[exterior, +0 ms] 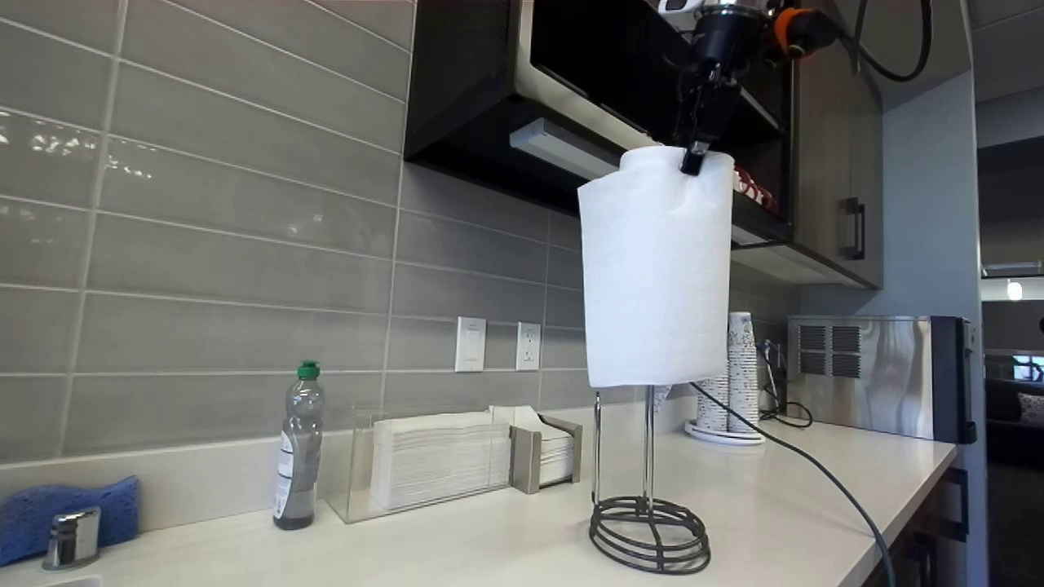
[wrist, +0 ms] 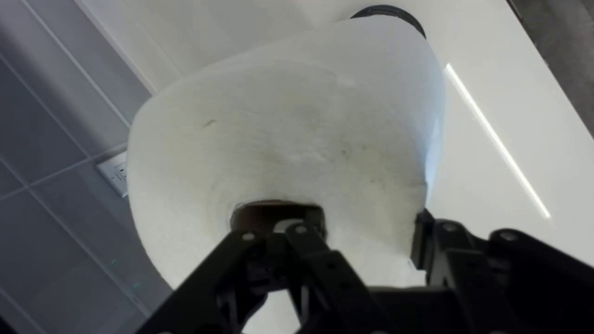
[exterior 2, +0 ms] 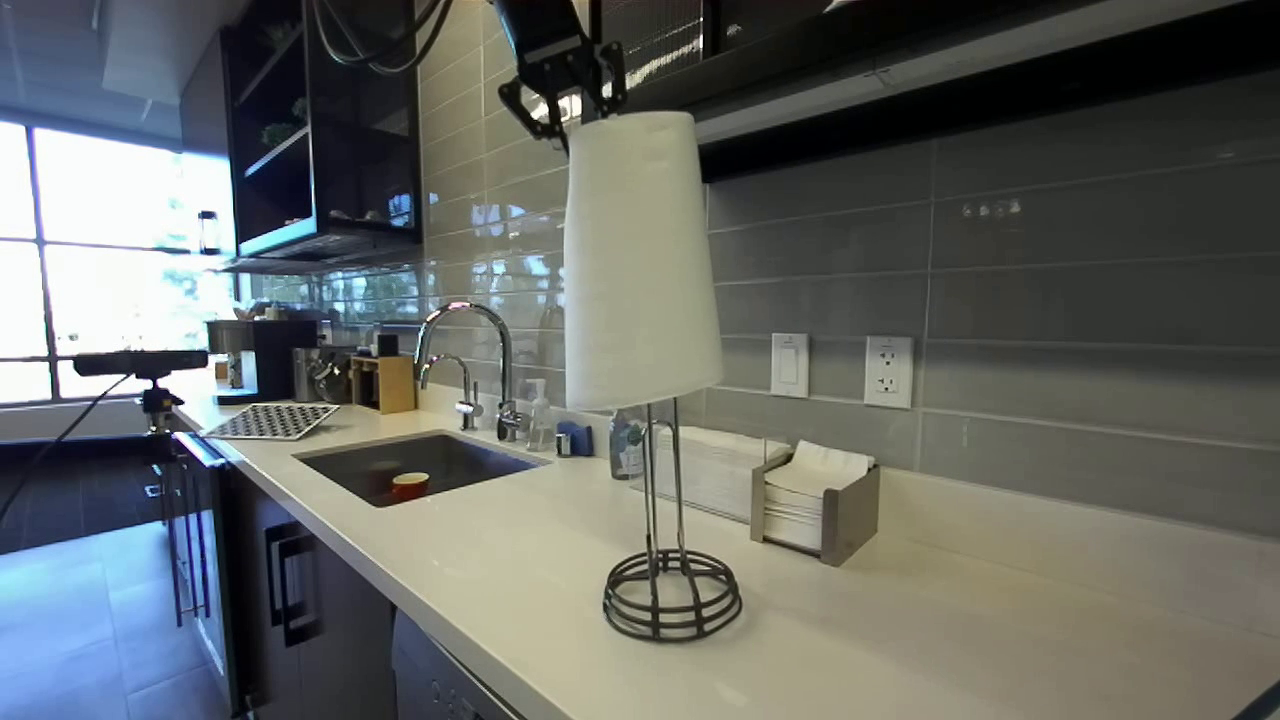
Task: Shift the paper towel roll to the table
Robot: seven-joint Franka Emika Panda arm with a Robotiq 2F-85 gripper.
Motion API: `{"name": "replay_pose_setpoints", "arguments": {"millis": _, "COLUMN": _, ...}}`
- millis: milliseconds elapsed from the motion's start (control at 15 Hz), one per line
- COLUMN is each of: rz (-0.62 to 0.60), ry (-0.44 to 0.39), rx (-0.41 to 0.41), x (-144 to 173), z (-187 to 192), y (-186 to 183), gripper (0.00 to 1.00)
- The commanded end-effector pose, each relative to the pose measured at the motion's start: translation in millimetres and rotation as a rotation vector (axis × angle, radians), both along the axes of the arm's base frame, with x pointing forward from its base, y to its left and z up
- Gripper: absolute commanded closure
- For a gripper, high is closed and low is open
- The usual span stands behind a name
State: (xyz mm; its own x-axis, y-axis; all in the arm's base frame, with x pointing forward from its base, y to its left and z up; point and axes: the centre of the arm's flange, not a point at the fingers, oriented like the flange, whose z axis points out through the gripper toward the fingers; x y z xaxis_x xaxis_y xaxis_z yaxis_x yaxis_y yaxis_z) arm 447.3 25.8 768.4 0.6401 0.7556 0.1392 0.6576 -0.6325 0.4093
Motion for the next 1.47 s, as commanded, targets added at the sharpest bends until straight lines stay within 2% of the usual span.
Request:
{"name": "replay_pose_setpoints", "arguments": {"millis": 0, "rz": -0.068, "ry": -0.055, "rx": -0.032, "x": -0.2, "z": 28.9, "y": 5.5, "gripper": 0.82}}
{"name": "replay_pose_setpoints", "arguments": {"millis": 933, "rz": -0.215, "ry": -0.251, "rx": -0.023, "x": -37.2, "z": 86.8, "y": 21.6, "gripper": 0.82}}
{"name": "replay_pose_setpoints", "arguments": {"millis": 1400, "rz": -0.322, "ry": -0.318, "rx": -0.030, "x": -68.8, "z": 105.1, "y": 3.7, "gripper": 0.82}}
